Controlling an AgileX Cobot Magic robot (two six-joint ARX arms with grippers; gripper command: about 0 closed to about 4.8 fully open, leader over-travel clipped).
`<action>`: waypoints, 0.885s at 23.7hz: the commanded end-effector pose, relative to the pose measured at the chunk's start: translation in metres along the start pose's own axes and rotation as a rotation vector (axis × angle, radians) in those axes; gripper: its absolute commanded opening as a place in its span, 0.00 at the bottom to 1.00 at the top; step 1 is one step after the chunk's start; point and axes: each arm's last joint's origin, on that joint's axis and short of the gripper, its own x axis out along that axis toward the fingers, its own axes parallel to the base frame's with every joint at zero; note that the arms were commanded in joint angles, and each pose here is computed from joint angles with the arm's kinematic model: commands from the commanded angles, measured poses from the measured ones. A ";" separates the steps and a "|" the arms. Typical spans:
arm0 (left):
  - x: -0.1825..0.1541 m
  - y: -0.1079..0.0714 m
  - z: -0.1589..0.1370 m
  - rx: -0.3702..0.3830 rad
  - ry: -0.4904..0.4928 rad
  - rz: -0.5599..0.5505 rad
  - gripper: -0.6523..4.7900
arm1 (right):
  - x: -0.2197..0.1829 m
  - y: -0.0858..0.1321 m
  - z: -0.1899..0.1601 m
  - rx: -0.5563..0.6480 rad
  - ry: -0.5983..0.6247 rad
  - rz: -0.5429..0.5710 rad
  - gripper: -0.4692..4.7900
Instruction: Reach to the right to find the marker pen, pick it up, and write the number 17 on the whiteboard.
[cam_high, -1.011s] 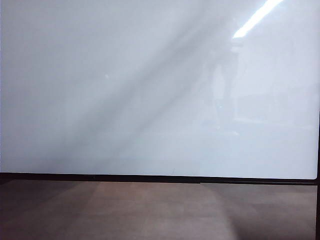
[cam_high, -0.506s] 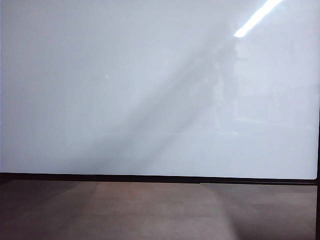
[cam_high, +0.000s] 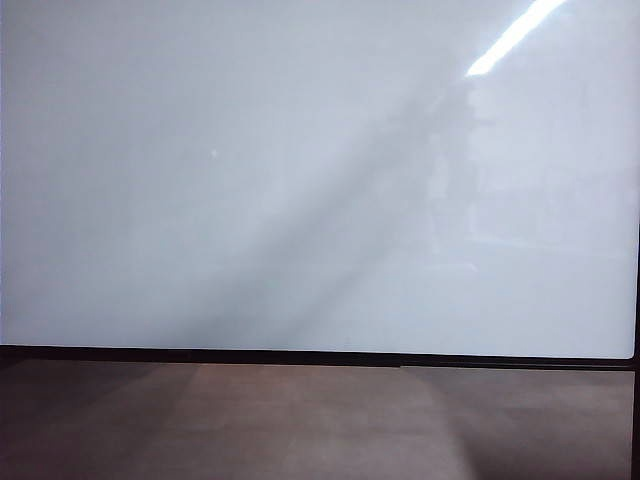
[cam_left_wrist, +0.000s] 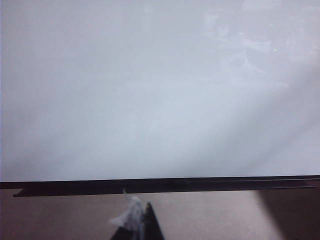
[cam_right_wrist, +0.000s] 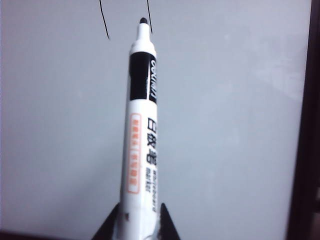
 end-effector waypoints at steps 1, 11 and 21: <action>0.000 0.000 0.001 -0.002 -0.009 0.002 0.11 | 0.000 -0.002 -0.010 -0.138 0.096 -0.020 0.09; 0.000 0.000 0.001 -0.002 -0.006 0.002 0.11 | -0.021 -0.025 -0.066 -0.166 0.080 -0.168 0.09; 0.000 0.000 0.001 -0.002 -0.005 0.002 0.11 | -0.013 -0.037 -0.133 -0.103 0.095 -0.195 0.09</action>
